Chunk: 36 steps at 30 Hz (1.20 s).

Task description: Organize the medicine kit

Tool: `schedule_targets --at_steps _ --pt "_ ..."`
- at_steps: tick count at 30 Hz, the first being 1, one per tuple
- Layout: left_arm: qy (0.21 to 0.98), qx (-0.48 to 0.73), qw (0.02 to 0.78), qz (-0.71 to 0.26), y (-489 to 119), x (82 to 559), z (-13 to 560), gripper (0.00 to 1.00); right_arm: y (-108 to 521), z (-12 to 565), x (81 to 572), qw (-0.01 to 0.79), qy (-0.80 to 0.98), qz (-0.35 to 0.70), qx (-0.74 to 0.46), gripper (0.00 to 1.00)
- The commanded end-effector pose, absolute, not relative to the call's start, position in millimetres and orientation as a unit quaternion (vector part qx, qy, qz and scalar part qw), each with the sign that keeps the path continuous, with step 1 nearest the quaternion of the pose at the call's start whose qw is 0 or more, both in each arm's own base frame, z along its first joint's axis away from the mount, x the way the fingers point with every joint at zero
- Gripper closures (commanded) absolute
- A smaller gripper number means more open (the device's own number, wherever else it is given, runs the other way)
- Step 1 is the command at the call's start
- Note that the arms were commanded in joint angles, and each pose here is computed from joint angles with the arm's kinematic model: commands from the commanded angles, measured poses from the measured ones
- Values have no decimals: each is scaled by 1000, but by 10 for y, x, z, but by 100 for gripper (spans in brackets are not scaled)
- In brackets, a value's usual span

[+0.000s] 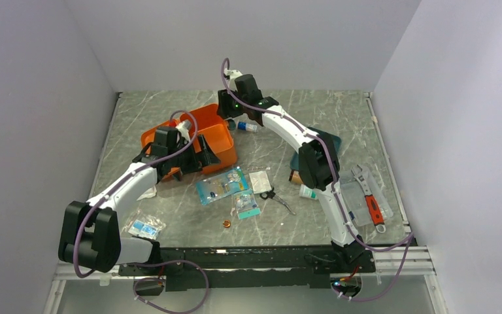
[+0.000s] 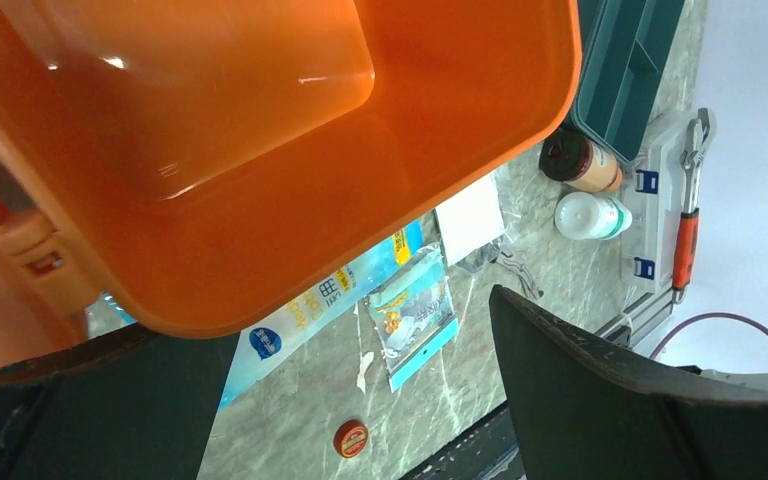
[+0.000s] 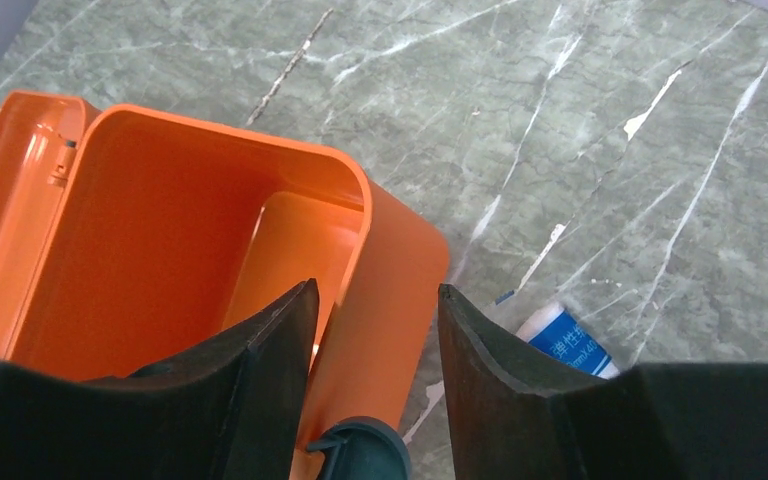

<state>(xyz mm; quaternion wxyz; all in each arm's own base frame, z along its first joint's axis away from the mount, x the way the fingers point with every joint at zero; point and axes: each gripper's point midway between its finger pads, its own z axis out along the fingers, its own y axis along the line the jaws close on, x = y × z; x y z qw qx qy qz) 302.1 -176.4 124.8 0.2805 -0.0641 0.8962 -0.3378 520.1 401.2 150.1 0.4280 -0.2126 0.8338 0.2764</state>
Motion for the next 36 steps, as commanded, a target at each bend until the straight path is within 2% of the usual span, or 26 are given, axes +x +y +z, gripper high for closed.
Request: schedule_targets --at_steps 1,7,13,17,21,36 --pt "889 -50 319 -324 -1682 3151 1507 1 4031 1578 5206 443 821 288 -215 53" --pt "892 -52 328 -307 -1584 3170 1556 1 3971 1551 5090 435 826 288 -214 74" --pt "892 -64 337 -296 -1478 3216 1567 1 3913 1632 4936 430 829 292 -205 86" --pt "892 -73 344 -284 -1378 3267 1583 1 3911 1682 4823 426 835 292 -191 90" --pt "891 -84 349 -279 -1299 3312 1603 0 3867 1695 4754 411 854 285 -142 100" --pt "890 -111 361 -256 -981 3481 1707 1 3676 1427 4560 371 868 299 141 100"
